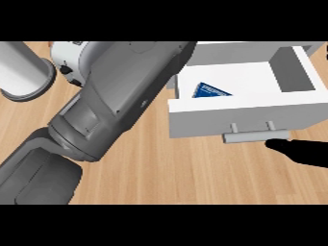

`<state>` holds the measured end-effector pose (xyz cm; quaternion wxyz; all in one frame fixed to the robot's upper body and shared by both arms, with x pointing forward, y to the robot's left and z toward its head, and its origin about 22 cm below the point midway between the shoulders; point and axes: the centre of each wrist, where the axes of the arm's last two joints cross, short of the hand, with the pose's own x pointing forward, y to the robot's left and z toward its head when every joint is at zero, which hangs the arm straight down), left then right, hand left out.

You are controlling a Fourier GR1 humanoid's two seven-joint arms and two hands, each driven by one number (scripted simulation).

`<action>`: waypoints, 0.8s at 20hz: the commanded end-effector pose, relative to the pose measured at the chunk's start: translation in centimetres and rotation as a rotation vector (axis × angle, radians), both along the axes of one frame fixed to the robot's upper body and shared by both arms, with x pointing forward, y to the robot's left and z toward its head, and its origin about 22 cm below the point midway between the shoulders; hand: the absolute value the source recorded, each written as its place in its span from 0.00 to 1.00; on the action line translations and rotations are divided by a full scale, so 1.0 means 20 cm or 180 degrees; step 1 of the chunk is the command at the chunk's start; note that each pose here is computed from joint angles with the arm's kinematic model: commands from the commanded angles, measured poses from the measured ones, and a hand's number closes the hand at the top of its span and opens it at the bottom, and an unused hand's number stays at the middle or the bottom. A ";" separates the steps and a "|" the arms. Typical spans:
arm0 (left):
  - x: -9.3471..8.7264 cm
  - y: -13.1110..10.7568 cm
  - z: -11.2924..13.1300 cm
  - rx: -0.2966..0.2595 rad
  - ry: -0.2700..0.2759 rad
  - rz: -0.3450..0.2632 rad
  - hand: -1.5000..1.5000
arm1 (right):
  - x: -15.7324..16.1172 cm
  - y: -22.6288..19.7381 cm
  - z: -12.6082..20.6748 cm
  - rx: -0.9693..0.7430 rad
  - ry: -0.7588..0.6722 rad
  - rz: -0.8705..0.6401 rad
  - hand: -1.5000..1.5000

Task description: Pick up the can, place it into the drawer and close the drawer

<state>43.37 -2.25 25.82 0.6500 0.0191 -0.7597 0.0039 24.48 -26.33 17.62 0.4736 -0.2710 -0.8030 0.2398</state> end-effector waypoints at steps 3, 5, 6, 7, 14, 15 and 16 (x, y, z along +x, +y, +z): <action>0.02 0.02 -0.03 0.0053 -0.0004 0.0033 0.00 | 0.17 0.12 -0.15 -0.0608 0.0013 -0.0074 0.00; 0.03 0.04 -0.06 0.0109 0.0014 -0.0004 0.00 | 0.21 0.14 -0.20 -0.0765 0.0087 -0.0106 0.00; 0.03 0.04 0.04 0.0150 -0.0070 0.0020 0.00 | 0.25 0.13 -0.15 -0.0879 0.0056 -0.0115 0.00; 0.01 0.01 -0.02 0.0091 -0.0005 0.0042 0.00 | 0.32 0.21 -0.20 -0.0948 0.0094 -0.0078 0.00; 0.06 0.11 -0.01 0.0043 0.0041 -0.0002 0.00 | 0.46 0.28 -0.48 -0.1381 0.0121 -0.0208 0.00; 0.03 0.06 -0.02 -0.0050 0.0051 -0.0042 0.00 | 0.55 0.27 -0.44 -0.1388 0.0055 -0.0275 0.00; 0.02 0.03 0.01 0.0019 -0.0016 -0.0037 0.00 | 0.60 0.25 -0.47 -0.1383 0.0066 -0.0314 0.00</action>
